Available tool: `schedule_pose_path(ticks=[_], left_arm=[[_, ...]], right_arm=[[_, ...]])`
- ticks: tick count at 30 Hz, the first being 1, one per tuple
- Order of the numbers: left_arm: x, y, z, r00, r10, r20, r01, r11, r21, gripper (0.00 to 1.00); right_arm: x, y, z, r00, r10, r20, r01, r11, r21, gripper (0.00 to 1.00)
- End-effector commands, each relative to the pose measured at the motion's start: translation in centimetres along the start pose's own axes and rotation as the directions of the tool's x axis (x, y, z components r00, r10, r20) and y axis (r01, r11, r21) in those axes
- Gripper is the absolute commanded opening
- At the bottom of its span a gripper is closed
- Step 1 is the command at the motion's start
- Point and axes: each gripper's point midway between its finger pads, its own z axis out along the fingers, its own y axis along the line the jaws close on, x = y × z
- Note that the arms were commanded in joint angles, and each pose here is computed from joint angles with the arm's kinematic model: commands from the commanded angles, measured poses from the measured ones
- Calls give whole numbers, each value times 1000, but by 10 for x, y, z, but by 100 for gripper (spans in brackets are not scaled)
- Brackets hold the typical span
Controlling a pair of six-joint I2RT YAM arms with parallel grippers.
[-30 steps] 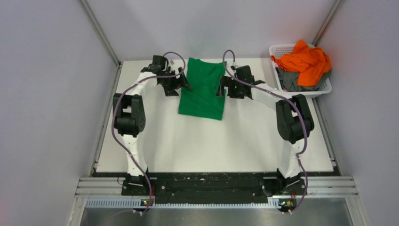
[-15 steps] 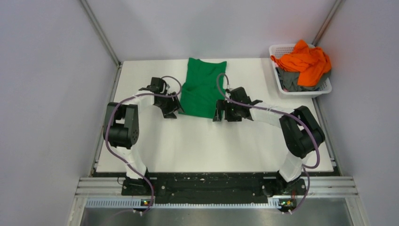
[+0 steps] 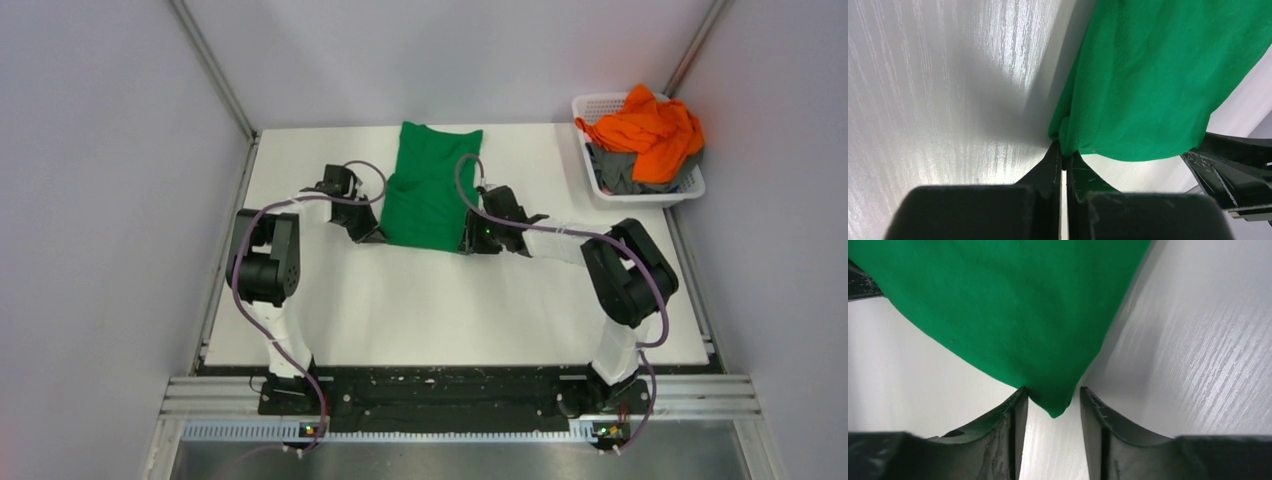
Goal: Fold and stack the t-shirts
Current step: Grab one side of the 2/3 rectangular tshirt with both arms, then fold the long partially folded tshirt into a neat square
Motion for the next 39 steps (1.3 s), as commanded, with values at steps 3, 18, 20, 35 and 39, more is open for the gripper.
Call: schedule_pose_path(ticks=[3,18,20,35,39], left_arm=[[3,16,4,1000,16,16,-15,999,-42,0],[150,15,-101,998,62,-16,-61,998,17,0],[159,1,-124,997,84,3,-84,995,45,0],[55,-84,-173,920,143,364,-200,972,123,0],[16,-111,-167,910,159,383,-237,957,167,0]], right_arm=[[20,-2,15,998,11,-65,-11,1000,7,15],[108,76,-135,921,-2,-390,-159,911,-380,0],[110,87,-153,908,-24,-418,-174,886,-429,0],[-5,79,-158,991,9,-132,-67,893,-445,0],[-36,72,-149,997,51,-58,-71,894,-442,0]])
